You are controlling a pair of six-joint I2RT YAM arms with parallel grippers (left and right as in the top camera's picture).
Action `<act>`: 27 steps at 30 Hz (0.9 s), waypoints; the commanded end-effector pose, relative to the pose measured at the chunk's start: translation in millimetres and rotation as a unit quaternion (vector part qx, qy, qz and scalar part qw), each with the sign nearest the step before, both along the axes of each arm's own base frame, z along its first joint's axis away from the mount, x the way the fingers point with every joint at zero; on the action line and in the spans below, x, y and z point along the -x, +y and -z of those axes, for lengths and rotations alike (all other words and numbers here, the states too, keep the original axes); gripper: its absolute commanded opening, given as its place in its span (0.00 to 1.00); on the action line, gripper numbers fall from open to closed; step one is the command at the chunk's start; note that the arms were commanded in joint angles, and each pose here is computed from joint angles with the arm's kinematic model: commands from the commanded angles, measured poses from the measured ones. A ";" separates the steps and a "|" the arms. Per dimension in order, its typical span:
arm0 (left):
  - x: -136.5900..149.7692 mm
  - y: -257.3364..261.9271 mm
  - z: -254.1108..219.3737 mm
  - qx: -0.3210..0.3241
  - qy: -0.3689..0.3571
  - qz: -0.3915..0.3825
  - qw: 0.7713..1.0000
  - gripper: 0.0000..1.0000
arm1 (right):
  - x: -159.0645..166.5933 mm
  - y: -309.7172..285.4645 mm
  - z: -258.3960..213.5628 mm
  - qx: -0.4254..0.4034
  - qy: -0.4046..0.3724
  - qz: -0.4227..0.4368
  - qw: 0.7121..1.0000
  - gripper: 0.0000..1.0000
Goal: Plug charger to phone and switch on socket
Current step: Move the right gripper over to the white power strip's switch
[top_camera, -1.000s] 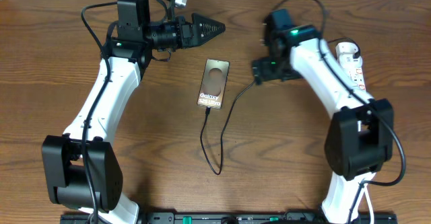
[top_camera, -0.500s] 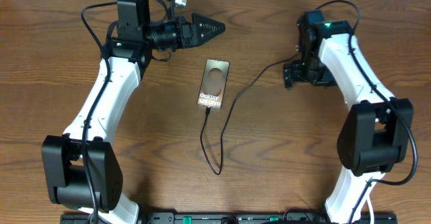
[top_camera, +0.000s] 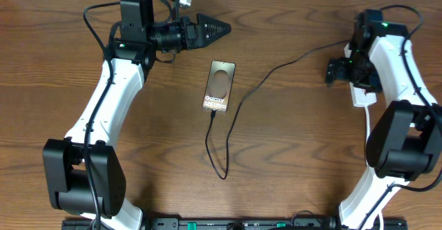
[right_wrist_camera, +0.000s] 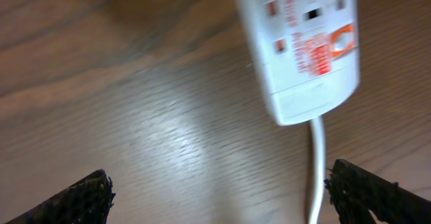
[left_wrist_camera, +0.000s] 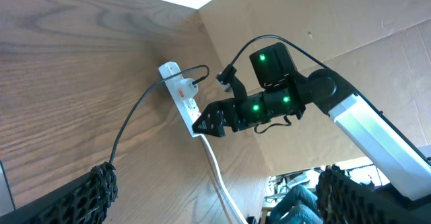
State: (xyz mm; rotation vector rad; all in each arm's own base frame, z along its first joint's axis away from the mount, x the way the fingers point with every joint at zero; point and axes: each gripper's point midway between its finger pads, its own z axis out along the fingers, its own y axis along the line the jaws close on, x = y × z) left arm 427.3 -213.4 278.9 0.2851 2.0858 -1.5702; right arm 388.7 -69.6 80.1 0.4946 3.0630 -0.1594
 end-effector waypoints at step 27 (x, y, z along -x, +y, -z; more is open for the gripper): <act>1.7 0.6 -14.3 0.001 -0.023 0.000 1.000 0.96 | -31.6 -123.4 8.7 0.007 -0.164 0.155 0.974 0.99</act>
